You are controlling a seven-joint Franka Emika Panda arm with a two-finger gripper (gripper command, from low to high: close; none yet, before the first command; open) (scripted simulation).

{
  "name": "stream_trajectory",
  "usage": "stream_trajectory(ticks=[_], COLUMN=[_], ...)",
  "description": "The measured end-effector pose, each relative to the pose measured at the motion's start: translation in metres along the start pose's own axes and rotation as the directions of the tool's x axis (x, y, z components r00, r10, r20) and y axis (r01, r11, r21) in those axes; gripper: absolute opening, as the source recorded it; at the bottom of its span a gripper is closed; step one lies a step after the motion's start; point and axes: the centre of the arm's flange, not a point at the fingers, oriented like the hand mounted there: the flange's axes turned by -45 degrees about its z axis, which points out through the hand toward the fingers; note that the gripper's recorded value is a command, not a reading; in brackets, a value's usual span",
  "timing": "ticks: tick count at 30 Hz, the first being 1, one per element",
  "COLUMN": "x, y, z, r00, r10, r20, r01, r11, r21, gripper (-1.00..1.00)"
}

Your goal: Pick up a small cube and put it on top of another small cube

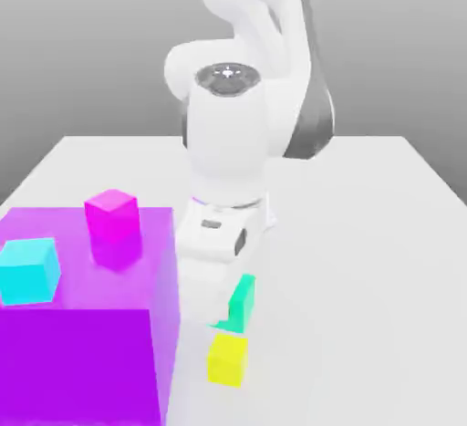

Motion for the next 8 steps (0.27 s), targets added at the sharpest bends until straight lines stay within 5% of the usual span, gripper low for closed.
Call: stream_trajectory(ticks=[5, 6, 8], x=[-0.003, -0.004, -0.004], y=[-0.002, -0.002, -0.002], z=[0.036, 0.04, 0.04], r00=[1.0, 1.0, 1.0], r10=[0.006, 0.007, 0.007], r20=[0.004, 0.005, 0.005], r01=[-0.006, -0.007, -0.007], r11=[1.0, 1.0, 1.0], r21=[0.002, 0.002, 0.002], gripper=[-1.0, 1.0, 1.0])
